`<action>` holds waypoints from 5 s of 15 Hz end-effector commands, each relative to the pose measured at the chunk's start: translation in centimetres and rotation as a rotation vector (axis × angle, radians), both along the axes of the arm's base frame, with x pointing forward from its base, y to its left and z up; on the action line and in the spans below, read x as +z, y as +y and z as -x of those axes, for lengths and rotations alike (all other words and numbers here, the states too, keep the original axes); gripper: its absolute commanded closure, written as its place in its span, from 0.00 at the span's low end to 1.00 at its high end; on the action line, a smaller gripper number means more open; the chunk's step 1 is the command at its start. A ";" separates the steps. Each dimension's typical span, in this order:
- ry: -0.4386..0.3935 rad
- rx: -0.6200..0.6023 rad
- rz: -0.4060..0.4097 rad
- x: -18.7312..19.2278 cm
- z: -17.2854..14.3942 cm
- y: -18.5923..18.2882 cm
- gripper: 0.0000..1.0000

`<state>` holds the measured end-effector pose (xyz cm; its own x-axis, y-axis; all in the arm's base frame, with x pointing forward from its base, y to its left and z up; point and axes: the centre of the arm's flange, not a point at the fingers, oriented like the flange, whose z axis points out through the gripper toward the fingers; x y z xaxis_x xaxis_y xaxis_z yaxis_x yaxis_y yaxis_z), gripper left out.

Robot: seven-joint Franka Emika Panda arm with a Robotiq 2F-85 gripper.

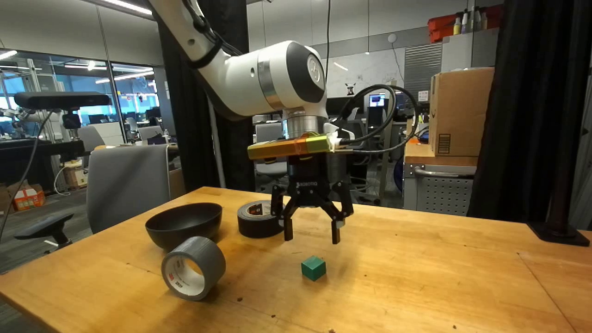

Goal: Put the green block inside the bowl

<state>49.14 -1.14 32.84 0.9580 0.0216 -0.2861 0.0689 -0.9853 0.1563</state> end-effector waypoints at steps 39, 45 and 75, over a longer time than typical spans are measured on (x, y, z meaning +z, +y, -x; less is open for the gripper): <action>0.075 0.028 -0.018 -4.4 -4.1 0.1 0.02; 0.078 0.026 -0.010 -4.3 -4.1 0.2 0.57; -0.032 0.232 0.126 4.6 -1.7 10.6 0.88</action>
<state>51.63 7.10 35.43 0.9429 0.1842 -0.2777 0.2519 -0.9394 0.2324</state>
